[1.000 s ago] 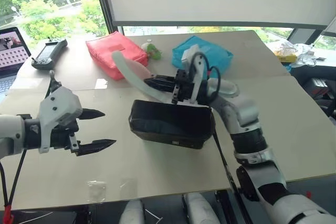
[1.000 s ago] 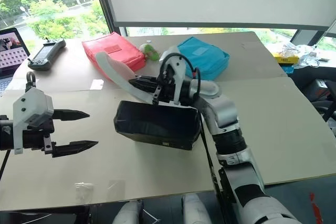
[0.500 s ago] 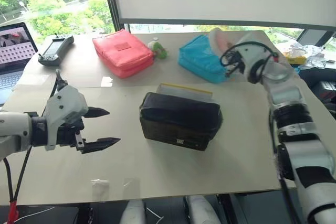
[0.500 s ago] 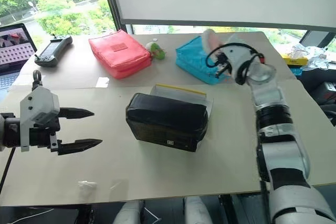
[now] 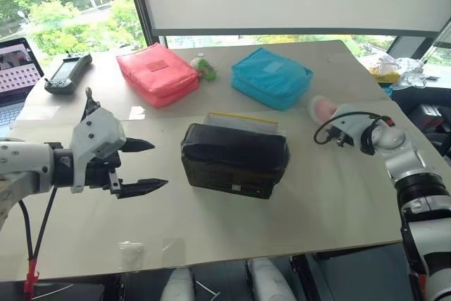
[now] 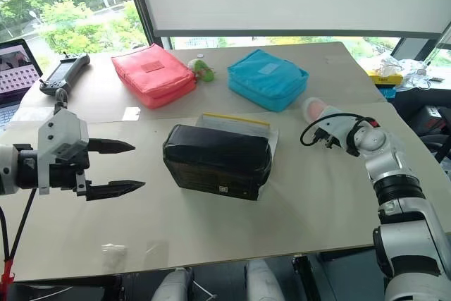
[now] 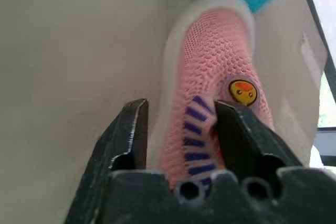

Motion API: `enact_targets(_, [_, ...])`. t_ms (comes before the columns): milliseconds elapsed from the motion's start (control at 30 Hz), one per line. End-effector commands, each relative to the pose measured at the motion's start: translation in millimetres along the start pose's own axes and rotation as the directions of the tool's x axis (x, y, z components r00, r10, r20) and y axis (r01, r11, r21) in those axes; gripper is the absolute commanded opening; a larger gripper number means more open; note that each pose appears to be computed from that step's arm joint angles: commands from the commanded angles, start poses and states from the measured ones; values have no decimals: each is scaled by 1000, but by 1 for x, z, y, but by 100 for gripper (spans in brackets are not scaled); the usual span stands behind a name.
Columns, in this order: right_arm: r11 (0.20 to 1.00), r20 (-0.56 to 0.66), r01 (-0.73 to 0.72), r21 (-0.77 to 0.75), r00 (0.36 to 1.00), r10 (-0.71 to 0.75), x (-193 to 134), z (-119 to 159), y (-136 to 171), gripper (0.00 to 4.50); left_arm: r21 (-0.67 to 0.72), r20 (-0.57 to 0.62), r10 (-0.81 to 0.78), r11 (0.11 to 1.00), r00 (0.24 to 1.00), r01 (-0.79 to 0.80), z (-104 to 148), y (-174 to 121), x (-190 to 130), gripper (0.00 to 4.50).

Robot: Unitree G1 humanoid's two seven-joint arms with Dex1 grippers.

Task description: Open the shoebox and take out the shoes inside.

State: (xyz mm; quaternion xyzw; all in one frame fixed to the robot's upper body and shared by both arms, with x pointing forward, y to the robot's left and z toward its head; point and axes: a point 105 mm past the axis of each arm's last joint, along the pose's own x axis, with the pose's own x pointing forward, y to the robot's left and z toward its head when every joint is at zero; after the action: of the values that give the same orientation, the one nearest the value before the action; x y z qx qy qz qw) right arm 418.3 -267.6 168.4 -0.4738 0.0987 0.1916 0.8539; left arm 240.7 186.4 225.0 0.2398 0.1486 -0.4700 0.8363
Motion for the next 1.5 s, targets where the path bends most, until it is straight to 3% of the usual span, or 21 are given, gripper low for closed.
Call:
enact_targets(33, [990,193,16,141,980,-43,-31,50,-44,390,37,4,9,999,1000,-9,5,2,-3,450])
enact_targets(100, [970,309,-78,229,951,3,-44,76,-45,390,37,1,10,999,1000,-10,4,2,-3,450])
enact_targets(200, [871,568,-365,330,813,125,-72,130,-32,390,40,1,12,999,1000,-12,3,4,-4,450])
enact_targets(300, [775,655,-571,271,699,286,-78,152,10,316,46,5,7,999,1000,-8,3,4,-1,450])
enact_targets(433, [696,638,-682,224,642,424,-74,153,58,183,51,10,2,999,1000,-3,3,5,1,450])
enact_targets(600, [615,638,-759,213,584,501,-79,153,90,10,59,7,1,998,1000,-2,3,7,1,450])
enact_targets(700, [573,575,-806,149,542,613,-88,141,117,1,64,13,-4,998,1000,3,4,8,3,450])
enact_targets(833, [369,609,-926,79,338,717,-129,139,140,1,68,13,-12,998,1000,11,4,9,5,450])
enact_targets(933, [277,559,-959,59,262,787,-145,128,156,1,70,12,-15,997,1000,14,3,10,5,450])
enact_targets(1067, [261,459,-961,88,271,846,-140,108,181,1,76,11,-22,997,1000,21,4,10,7,450])
enact_targets(1167, [344,426,-933,101,353,833,-122,102,186,1,79,13,-25,997,1000,24,5,10,7,450])
enact_targets(1233, [430,458,-898,93,422,782,-112,110,170,1,78,12,-29,997,1000,28,5,9,6,450])
enact_targets(1333, [449,544,-891,70,412,732,-118,133,141,1,77,6,-28,997,1000,28,5,9,6,450])
enact_targets(1467, [487,528,-873,-24,403,748,-130,153,125,1,77,1,-28,997,1000,28,4,9,6,450])
enact_targets(1500, [497,520,-865,-63,397,756,-133,159,124,29,77,3,-27,997,1000,27,4,9,7,450])
